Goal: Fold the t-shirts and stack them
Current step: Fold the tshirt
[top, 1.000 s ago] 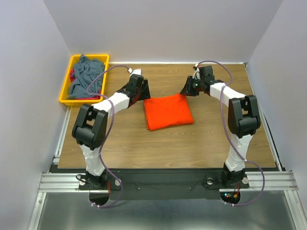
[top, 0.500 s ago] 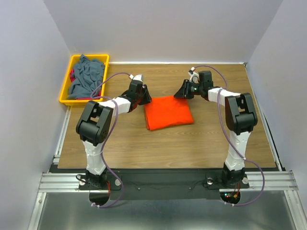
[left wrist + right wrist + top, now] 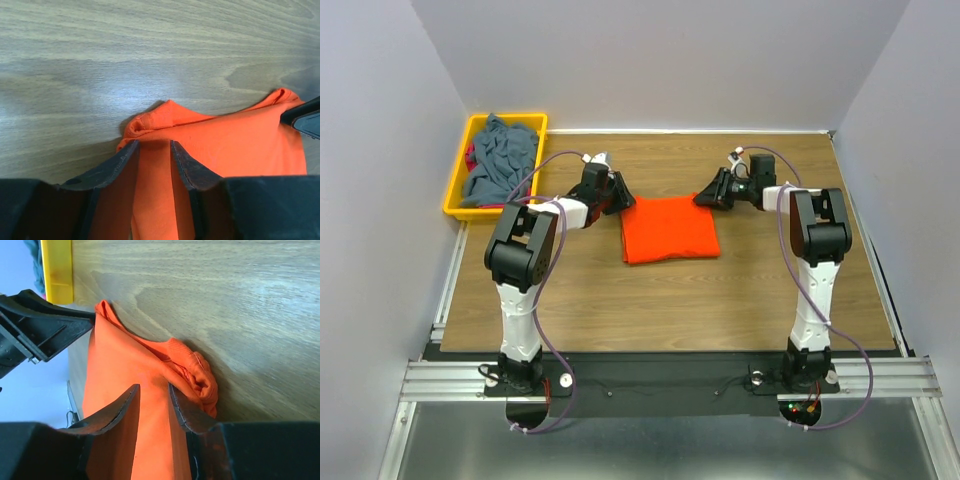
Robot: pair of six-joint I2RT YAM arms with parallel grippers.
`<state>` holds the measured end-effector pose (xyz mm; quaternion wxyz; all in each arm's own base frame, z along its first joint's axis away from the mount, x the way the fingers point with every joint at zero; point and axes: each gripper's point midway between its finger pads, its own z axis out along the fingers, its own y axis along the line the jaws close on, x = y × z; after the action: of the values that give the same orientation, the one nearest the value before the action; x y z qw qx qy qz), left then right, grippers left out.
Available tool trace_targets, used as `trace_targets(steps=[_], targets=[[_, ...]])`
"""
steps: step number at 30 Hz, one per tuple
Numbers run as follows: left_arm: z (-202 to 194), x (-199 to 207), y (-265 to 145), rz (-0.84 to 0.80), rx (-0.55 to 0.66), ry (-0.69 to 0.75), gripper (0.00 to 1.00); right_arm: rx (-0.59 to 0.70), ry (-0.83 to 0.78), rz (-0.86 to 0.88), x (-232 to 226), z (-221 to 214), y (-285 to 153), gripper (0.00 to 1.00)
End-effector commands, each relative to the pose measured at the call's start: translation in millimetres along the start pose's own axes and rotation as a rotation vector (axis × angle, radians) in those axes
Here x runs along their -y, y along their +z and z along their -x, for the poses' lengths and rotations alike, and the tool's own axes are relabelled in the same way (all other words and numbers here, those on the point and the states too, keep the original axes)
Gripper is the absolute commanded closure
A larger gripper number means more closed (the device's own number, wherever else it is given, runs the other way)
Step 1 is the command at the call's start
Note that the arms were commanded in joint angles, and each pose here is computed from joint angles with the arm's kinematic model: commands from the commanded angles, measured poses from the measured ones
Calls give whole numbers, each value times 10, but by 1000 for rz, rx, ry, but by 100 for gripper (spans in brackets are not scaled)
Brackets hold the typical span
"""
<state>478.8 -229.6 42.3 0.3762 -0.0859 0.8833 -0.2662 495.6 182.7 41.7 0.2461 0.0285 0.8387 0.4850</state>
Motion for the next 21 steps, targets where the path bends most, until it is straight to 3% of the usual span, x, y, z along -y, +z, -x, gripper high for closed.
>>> trace_targets(steps=[1,2,6,11,17,21], targets=[[315,136,-123,-15,55,18,47,75,-56,16,-326,253,-193,62],[371,175,-172,-19,71,11,39,79,-54,23,-399,258,-235,62],[518,387,-501,-42,116,-5,29,89,-83,66,-802,202,-450,58],[341,591,-1089,-53,106,-42,27,38,-95,100,-1117,-243,-597,56],[-242,723,-1341,-95,16,-48,47,-50,-87,110,-1115,-789,-623,57],[-781,517,-1218,-67,-101,-81,61,-112,-53,91,-881,-1096,-574,59]])
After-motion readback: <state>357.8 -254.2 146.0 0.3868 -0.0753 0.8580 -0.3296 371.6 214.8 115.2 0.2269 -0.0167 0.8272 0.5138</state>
